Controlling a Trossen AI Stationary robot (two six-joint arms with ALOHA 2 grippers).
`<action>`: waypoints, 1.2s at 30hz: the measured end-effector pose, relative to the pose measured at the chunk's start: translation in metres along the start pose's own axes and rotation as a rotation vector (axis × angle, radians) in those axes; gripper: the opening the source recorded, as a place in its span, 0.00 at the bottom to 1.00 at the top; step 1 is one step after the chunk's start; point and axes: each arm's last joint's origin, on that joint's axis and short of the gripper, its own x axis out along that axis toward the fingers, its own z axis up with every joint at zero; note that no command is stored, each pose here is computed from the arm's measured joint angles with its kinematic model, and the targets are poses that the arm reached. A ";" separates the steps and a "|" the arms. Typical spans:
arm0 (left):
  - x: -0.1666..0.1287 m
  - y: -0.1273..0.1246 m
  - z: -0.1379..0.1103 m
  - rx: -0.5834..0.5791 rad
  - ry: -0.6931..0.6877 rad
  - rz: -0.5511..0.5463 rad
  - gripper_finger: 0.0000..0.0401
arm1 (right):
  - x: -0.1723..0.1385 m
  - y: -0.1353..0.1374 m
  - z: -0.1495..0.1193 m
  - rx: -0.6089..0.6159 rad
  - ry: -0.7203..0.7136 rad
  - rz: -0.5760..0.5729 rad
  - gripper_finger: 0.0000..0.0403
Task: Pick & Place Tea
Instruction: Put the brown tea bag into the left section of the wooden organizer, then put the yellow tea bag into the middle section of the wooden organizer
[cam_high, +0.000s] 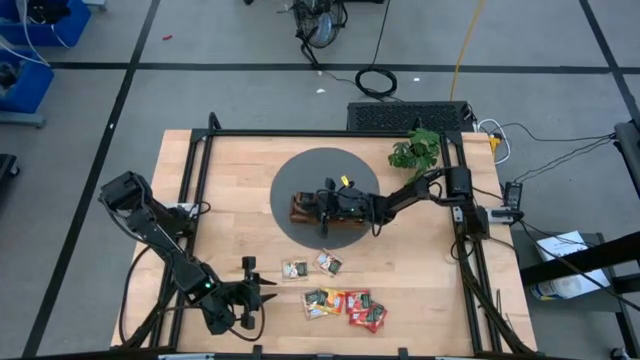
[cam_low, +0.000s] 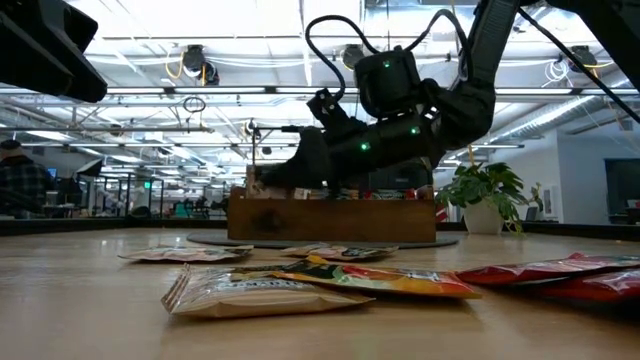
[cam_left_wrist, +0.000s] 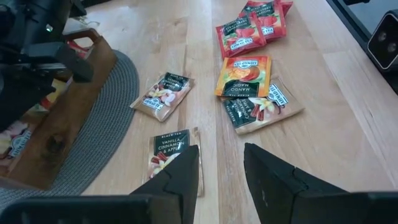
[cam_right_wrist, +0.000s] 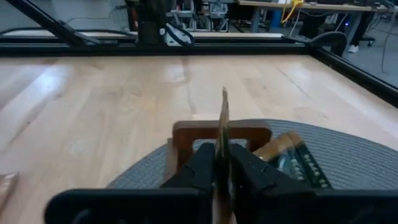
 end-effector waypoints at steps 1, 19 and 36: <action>0.000 0.000 0.000 0.000 0.000 0.000 0.33 | 0.000 0.000 0.000 0.000 -0.004 0.000 0.10; 0.000 0.000 0.000 -0.011 -0.003 -0.002 0.33 | -0.015 0.014 0.042 -0.069 -0.090 -0.059 0.31; 0.035 0.005 0.007 -0.217 0.007 -0.102 0.33 | -0.122 0.131 0.035 -0.350 0.182 0.597 0.11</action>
